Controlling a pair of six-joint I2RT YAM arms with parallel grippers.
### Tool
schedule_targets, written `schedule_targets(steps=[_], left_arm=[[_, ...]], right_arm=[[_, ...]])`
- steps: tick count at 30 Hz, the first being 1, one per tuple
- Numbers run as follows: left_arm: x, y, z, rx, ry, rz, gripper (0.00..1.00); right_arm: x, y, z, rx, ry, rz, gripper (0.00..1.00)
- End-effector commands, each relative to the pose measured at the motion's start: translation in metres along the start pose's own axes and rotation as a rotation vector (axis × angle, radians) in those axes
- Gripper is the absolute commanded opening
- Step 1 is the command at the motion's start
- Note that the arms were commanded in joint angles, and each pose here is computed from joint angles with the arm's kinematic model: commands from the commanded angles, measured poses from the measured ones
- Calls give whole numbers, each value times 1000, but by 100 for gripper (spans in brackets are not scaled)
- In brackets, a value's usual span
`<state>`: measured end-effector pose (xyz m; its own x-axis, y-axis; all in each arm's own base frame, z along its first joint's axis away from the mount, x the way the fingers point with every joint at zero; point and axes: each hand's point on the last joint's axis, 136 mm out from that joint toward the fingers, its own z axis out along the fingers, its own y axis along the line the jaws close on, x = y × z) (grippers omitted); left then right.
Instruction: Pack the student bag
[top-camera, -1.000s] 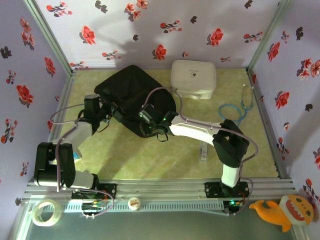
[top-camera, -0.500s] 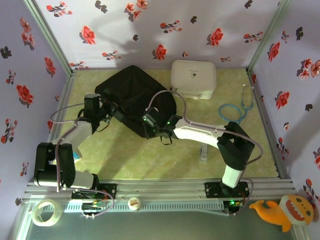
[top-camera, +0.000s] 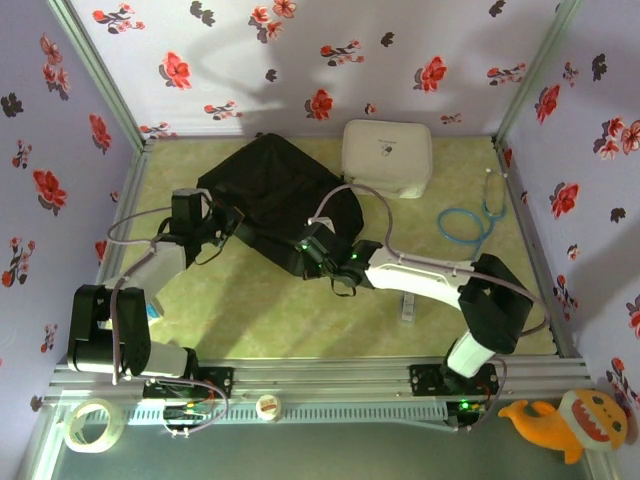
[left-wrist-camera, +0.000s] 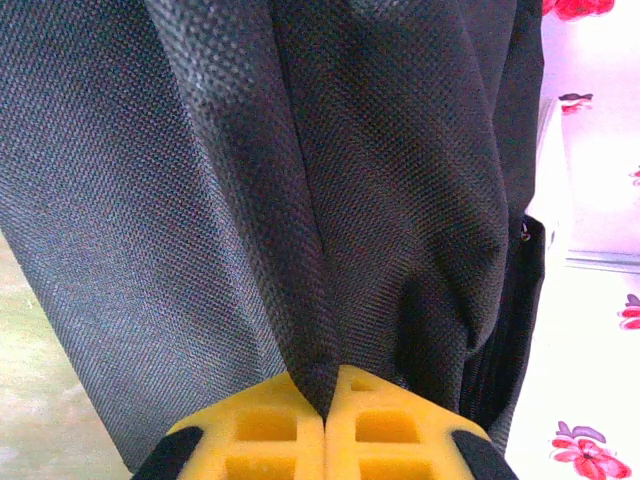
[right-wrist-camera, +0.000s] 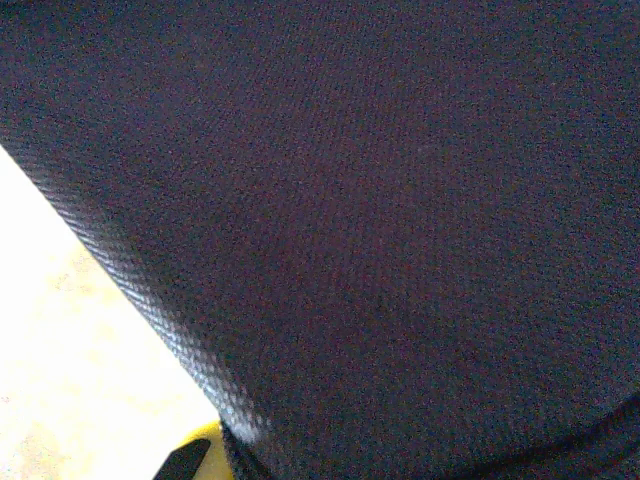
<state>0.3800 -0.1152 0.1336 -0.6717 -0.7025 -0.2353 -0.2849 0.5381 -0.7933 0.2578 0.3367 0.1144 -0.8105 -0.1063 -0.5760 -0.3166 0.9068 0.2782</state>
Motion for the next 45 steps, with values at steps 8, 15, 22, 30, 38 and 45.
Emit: schedule_targets(steps=[8, 15, 22, 30, 38, 45], left_arm=[[-37, -9, -10, -1, -149, 47, 0], [-36, -13, -12, 5, -144, 62, 0], [-34, -19, -12, 34, -133, 48, 0], [-34, -22, -14, 41, -130, 47, 0], [-34, -23, -14, 43, -130, 44, 0], [-34, -24, -15, 41, -129, 52, 0]], right_arm=[[-1, -29, -22, 73, -29, 65, 3], [9, -40, -21, 99, -25, 51, 3], [20, -13, -6, 30, 75, -123, 30], [4, -2, 3, 179, -12, -287, 34], [-9, 12, 21, 258, -45, -355, 29], [-11, 2, 23, 327, -53, -353, 11]])
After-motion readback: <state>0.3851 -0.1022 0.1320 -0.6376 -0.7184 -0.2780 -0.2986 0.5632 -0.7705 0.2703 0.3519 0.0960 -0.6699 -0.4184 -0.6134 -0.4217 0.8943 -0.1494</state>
